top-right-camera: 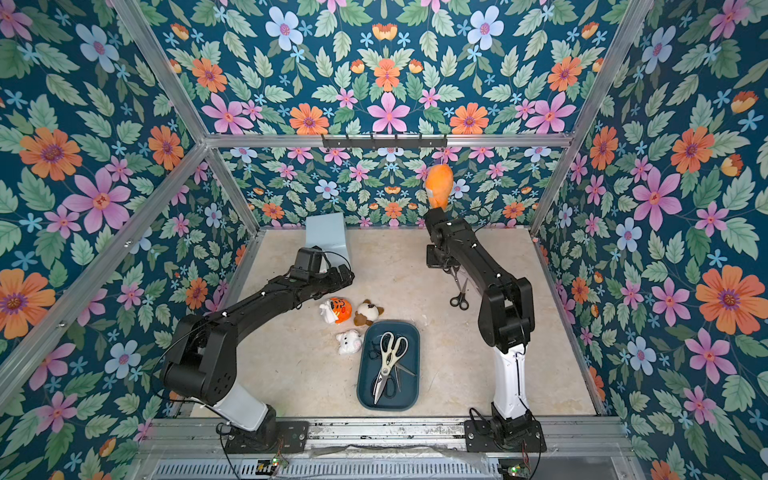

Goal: Put the scissors into the storage box
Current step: Pick up the scissors from the center of the board, then place the scissors in the storage box, then pick up the scissors from the center of the board.

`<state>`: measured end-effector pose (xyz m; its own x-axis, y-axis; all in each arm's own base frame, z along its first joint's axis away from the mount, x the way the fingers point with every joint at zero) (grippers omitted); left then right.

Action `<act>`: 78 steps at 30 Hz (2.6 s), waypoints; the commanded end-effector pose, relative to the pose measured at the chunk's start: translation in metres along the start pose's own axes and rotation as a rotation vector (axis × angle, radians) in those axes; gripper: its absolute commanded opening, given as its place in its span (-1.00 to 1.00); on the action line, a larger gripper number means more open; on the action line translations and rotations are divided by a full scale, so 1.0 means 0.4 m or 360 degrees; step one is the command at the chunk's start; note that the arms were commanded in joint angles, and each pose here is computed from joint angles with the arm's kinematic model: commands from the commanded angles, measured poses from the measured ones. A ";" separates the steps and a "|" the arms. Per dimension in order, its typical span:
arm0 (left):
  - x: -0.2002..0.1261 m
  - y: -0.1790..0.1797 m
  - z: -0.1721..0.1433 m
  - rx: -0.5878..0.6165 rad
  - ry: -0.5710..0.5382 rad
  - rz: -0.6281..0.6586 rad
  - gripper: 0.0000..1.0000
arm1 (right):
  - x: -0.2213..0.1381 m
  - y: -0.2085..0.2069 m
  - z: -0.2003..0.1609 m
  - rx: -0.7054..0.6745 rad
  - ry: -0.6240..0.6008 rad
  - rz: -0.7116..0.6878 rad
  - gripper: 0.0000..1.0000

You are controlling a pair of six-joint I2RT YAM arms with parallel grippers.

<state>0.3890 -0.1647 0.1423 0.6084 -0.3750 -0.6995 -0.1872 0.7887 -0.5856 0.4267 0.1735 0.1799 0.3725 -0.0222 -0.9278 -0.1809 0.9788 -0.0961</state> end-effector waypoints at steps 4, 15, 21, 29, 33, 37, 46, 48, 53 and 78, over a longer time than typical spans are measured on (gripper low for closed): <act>-0.023 -0.003 0.002 0.0040 -0.0051 -0.0033 0.99 | -0.113 0.177 -0.117 -0.0163 0.0002 0.0169 -1.00; -0.087 0.048 -0.015 0.0097 -0.0141 0.0067 0.99 | -0.128 0.446 -0.344 -0.0323 -0.0049 0.0394 -1.00; -0.124 0.056 -0.003 0.0108 -0.0231 0.0102 0.99 | -0.083 0.522 -0.430 -0.0251 0.0063 0.0626 -1.00; -0.129 0.051 0.010 0.0101 -0.0267 0.0105 0.99 | -0.061 0.505 -0.461 -0.0198 0.0141 0.0581 -1.00; -0.124 0.044 0.013 0.0097 -0.0262 0.0092 0.99 | -0.049 0.497 -0.462 -0.0179 0.0170 0.0544 -0.91; -0.121 0.038 0.016 0.0103 -0.0257 0.0083 0.99 | -0.054 0.497 -0.458 -0.0182 0.0160 0.0546 -0.60; -0.112 0.026 0.011 0.0103 -0.0217 0.0044 0.99 | -0.112 0.446 -0.391 -0.0113 0.0024 0.0504 -0.36; -0.111 0.024 0.012 0.0100 -0.0212 0.0038 0.99 | -0.122 0.411 -0.359 -0.0038 0.0001 0.0477 -0.35; -0.101 0.022 0.007 0.0096 -0.0183 0.0027 0.99 | -0.106 0.286 -0.286 0.0174 -0.0006 0.0361 -0.36; -0.065 0.034 -0.008 0.0110 -0.0115 0.0046 0.99 | 0.206 -0.084 -0.197 0.0533 0.0313 -0.0221 -0.65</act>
<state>0.3644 -0.1442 0.1468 0.6452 -0.3095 -0.6985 -0.1715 0.8323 -0.5272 0.3945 0.1311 0.0809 0.2167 -0.1395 -0.9662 0.1793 0.9786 -0.1010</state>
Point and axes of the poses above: each gripper's point midway between its finger pads, its own x axis out along the fingers, its own y axis along the line the jaws close on, z = x × y, the point moved 3 cm from there along -x, back along the fingers, and after that the axes turned 11 degrees about -x, right-handed, at the moved point
